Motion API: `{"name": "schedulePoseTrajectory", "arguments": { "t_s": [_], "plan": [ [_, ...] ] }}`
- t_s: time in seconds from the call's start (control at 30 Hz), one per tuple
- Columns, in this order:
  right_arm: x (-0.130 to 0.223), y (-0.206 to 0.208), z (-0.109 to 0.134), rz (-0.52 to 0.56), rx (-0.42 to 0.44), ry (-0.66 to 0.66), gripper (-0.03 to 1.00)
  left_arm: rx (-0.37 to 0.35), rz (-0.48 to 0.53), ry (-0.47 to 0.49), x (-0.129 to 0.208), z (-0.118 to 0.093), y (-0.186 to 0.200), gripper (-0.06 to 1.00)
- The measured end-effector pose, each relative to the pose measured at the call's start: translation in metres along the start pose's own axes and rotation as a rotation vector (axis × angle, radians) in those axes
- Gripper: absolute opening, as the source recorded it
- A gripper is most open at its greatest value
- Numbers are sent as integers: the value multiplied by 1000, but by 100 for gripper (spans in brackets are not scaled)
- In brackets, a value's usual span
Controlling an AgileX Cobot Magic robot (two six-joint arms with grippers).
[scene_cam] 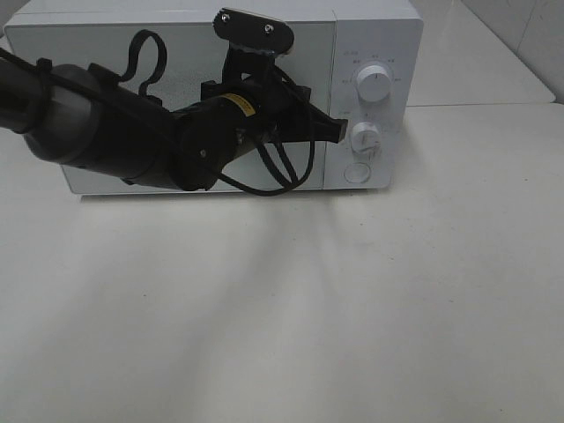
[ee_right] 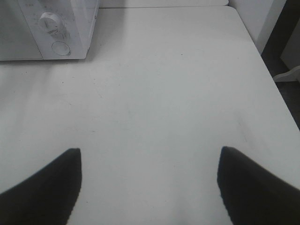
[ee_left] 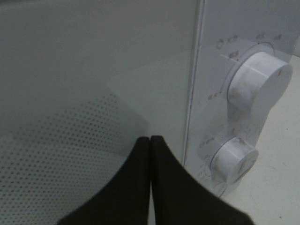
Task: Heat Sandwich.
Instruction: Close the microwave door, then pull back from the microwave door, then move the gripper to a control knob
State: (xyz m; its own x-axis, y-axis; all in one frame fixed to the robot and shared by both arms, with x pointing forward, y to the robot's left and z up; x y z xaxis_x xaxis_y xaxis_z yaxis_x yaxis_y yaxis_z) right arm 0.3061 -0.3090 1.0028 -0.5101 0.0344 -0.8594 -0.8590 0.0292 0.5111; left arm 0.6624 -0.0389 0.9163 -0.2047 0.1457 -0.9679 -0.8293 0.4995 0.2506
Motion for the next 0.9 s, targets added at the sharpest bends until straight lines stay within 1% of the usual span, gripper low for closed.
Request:
{"name": "schedulePoseTrajectory", "arguments": {
  "t_s": [0.2,0.37,0.5,0.57,0.6,0.63,0.67,0.7,0.77,0.8,0.83,0.9],
  "plan": [
    [0,0,0,0,-1,0,77,2,38,12,5,-1,1,0],
    [0,0,0,0,0,0,77,-26,48,46,7,6,17,0],
    [0,0,0,0,-1,0,77,-21,62,44,8,6,27,1],
    [0,0,0,0,-1,0,77,-4,101,46,10,4,38,9],
    [0,0,0,0,-1,0,77,7,119,48,11,1,43,16],
    [0,0,0,0,-1,0,77,25,155,51,13,-2,51,25],
    [0,0,0,0,-1,0,77,25,155,51,13,-2,51,25],
    [0,0,0,0,-1,0,77,32,167,55,12,-3,55,48],
    [0,0,0,0,-1,0,77,44,194,73,12,-4,63,76],
    [0,0,0,0,-1,0,77,44,194,73,12,-4,63,76],
    [0,0,0,0,-1,0,77,59,221,84,10,-6,71,90],
    [0,0,0,0,-1,0,77,76,253,93,10,-8,77,96]
  ]
}}
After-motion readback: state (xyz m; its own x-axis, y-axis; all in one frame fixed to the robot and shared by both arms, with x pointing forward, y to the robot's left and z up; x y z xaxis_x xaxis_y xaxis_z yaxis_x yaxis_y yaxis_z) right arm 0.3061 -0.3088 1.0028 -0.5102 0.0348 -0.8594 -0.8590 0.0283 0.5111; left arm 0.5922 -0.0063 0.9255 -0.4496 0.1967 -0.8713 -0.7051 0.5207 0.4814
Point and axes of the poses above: a point on each arm's last joint axis where the gripper is mounted, y pointing back along that axis away from the gripper, z along the wrist's bending axis when the last joint is at zero, x = y × z, the point moved 9 cm from there along -y, pointing out along that axis toward the gripper, and after that the axes turned 1 degree about -y, right-handed, at the moved point
